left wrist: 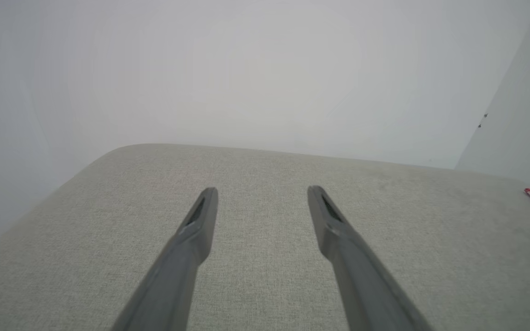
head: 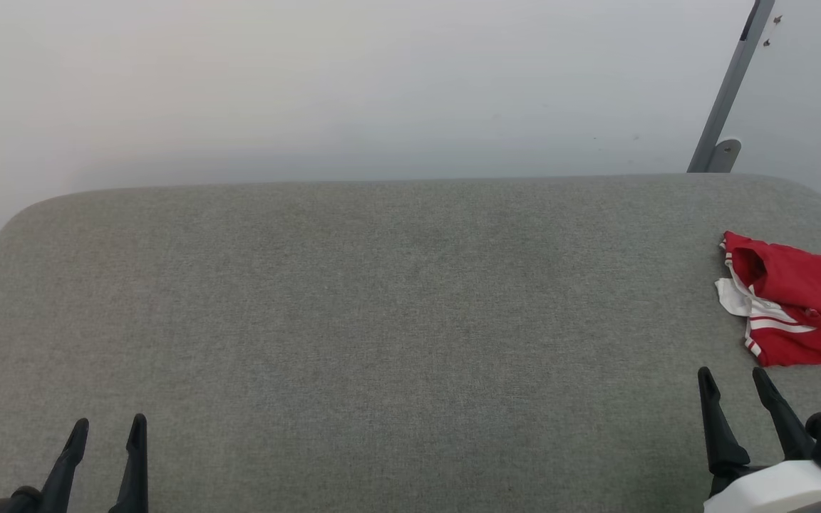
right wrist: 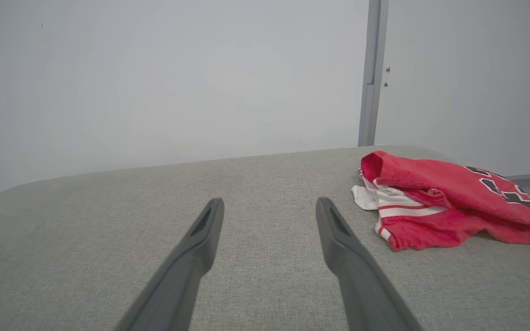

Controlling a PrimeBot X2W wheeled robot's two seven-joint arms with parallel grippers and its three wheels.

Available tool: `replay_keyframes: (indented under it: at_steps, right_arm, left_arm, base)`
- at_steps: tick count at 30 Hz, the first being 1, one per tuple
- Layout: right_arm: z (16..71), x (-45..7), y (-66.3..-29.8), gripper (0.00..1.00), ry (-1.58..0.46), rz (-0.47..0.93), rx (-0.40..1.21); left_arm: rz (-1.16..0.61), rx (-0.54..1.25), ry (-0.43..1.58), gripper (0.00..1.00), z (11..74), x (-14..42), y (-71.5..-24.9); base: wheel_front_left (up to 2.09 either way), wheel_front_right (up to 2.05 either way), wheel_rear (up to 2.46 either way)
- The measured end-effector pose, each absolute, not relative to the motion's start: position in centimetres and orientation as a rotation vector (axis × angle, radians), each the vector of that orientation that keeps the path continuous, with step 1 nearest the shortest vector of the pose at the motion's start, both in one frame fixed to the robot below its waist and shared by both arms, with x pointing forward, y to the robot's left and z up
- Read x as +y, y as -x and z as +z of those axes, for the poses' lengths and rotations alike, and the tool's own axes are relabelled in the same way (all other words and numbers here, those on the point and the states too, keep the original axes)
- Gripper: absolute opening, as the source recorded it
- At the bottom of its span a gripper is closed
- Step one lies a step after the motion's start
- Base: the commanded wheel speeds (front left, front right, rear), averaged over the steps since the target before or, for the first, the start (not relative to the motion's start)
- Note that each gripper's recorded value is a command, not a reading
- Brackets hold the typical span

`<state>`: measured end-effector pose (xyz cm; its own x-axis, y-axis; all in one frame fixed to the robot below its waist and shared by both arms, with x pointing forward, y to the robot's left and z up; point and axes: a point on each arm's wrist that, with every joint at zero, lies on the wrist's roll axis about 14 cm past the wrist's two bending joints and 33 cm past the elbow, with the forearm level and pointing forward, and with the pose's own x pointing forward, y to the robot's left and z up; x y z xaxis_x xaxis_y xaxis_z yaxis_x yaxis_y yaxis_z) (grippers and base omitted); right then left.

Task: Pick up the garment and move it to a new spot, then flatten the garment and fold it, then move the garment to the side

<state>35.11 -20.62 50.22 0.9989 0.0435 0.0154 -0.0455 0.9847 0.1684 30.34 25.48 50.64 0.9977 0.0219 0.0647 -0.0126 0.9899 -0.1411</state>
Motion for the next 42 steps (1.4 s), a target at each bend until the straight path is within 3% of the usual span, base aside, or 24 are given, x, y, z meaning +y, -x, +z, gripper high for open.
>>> replay_keyframes:
  at_steps: [7, 8, 15, 42]
  right_arm:
    - [50.3, -20.4, -35.3, 1.0, -0.17, 0.049, -0.009]
    - [50.2, -20.3, -35.3, 0.0, -0.173, 0.05, -0.007]
    - [47.5, -20.1, -34.3, 0.0, -0.222, 0.032, 0.08]
    - [47.8, -20.4, -35.5, 0.0, -0.666, -0.032, 0.082]
  left_arm:
    - [0.027, -0.078, 0.128, 1.0, 51.0, 25.6, -30.3]
    - [0.033, -0.079, 0.129, 0.0, 51.0, 25.7, -30.3]
    - [0.051, 0.005, 0.206, 0.0, 48.1, 24.8, -29.5]
    - [0.119, 0.012, 0.644, 0.0, 48.2, 24.6, -32.2]
  base:
    - [0.0, 0.0, 0.0]
    - [0.0, 0.0, 0.0]
    - [0.0, 0.0, 0.0]
    - [0.0, 0.0, 0.0]
